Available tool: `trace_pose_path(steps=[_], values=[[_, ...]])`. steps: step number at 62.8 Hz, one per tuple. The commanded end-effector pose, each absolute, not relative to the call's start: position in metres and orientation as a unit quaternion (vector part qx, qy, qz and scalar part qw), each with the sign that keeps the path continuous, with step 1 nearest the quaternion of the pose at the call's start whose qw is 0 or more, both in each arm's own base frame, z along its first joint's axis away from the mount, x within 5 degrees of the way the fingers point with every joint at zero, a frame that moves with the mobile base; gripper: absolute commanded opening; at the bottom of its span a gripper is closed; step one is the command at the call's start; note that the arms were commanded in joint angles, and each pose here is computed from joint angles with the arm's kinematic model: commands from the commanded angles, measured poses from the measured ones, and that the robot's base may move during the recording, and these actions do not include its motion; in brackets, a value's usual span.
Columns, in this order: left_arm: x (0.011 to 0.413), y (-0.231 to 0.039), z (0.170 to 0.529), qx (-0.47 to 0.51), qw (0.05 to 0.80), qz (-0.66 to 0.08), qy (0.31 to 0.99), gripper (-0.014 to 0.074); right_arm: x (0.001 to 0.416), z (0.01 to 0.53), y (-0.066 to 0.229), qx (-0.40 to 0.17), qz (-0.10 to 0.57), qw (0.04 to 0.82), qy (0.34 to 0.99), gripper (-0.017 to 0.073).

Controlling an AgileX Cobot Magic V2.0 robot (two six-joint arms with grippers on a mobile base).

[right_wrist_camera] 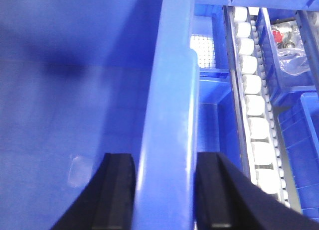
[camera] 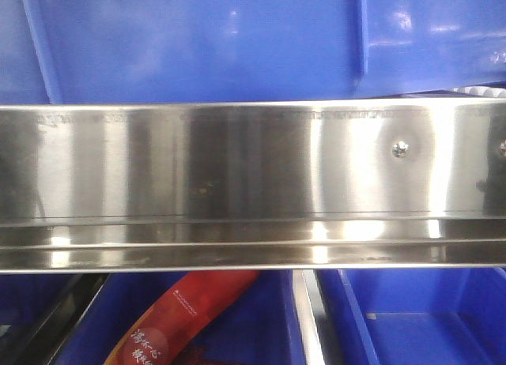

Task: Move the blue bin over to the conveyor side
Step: 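Close both grippers on opposite side walls of the blue bin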

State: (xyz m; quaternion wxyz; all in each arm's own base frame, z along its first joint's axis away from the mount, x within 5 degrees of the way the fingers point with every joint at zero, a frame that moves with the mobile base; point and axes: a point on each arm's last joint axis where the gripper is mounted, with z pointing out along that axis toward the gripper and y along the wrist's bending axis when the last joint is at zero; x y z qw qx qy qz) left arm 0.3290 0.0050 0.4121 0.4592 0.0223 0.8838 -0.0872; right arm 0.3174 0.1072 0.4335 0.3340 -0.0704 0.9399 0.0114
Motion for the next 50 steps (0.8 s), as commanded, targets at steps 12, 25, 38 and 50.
trace_pose_path(steps=[12,25,38,50], values=[[0.332,0.007,0.416,0.019,0.477,-0.077,0.875,0.0392,0.314,0.439,0.105,-0.080,0.007,0.346,0.935,-0.0078],[0.346,0.007,0.394,0.007,0.433,-0.087,0.897,0.0391,0.314,0.439,0.105,-0.080,0.007,0.346,0.935,-0.0078],[0.350,0.008,0.380,0.004,0.397,-0.087,0.914,0.0388,0.314,0.439,0.105,-0.080,0.007,0.346,0.935,-0.0078],[0.350,0.008,0.379,0.005,0.390,-0.088,0.916,0.0350,0.314,0.439,0.105,-0.080,0.007,0.346,0.935,-0.0078]])
